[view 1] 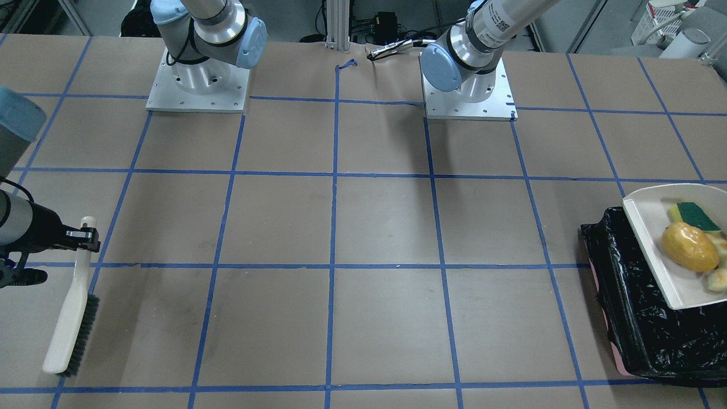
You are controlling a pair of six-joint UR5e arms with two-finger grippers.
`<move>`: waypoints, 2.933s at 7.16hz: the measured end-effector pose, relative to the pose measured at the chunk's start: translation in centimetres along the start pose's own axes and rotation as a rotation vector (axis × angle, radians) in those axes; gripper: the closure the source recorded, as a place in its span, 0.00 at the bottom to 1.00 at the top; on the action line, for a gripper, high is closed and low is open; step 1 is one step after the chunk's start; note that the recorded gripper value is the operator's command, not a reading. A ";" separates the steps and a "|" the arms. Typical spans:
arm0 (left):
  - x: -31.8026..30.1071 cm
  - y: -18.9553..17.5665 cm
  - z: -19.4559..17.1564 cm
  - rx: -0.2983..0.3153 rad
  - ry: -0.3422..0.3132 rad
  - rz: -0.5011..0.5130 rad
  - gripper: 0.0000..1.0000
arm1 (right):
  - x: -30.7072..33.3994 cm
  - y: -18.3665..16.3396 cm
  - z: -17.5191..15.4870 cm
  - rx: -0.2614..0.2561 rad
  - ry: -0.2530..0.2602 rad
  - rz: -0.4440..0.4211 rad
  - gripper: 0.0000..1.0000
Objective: Sweep and dump trash into bin
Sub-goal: 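Tilt the dustpan over the bin with the left gripper while the right lowers the brush, then tip the dustpan further with the left gripper while the right releases the brush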
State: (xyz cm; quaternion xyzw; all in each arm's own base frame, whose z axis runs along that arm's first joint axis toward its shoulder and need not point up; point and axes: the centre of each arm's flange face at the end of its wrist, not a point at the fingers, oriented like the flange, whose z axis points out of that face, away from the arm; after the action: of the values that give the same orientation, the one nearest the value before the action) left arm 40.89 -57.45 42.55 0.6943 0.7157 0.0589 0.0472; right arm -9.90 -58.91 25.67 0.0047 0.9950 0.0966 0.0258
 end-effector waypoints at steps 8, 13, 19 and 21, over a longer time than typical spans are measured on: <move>-1.0 2.3 -0.2 -0.230 0.082 0.194 1.00 | 0.2 -0.5 1.3 -0.020 -0.009 -0.003 0.49; -3.2 -0.4 -1.9 -0.374 0.121 0.279 1.00 | 0.3 -0.8 1.1 -0.004 0.001 0.000 0.00; -5.5 -3.8 -4.2 -0.529 0.131 0.351 1.00 | -0.3 1.7 -7.4 0.129 0.109 -0.001 0.00; -6.6 -5.2 -5.1 -0.616 0.103 0.374 1.00 | -2.8 4.5 -11.5 0.163 0.093 -0.020 0.00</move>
State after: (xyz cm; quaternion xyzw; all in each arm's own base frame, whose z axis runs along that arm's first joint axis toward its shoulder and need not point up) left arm 35.23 -64.30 46.76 0.7625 0.5266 0.3143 0.2063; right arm -7.71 -56.75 37.97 -0.0077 0.9997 0.0151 -0.0202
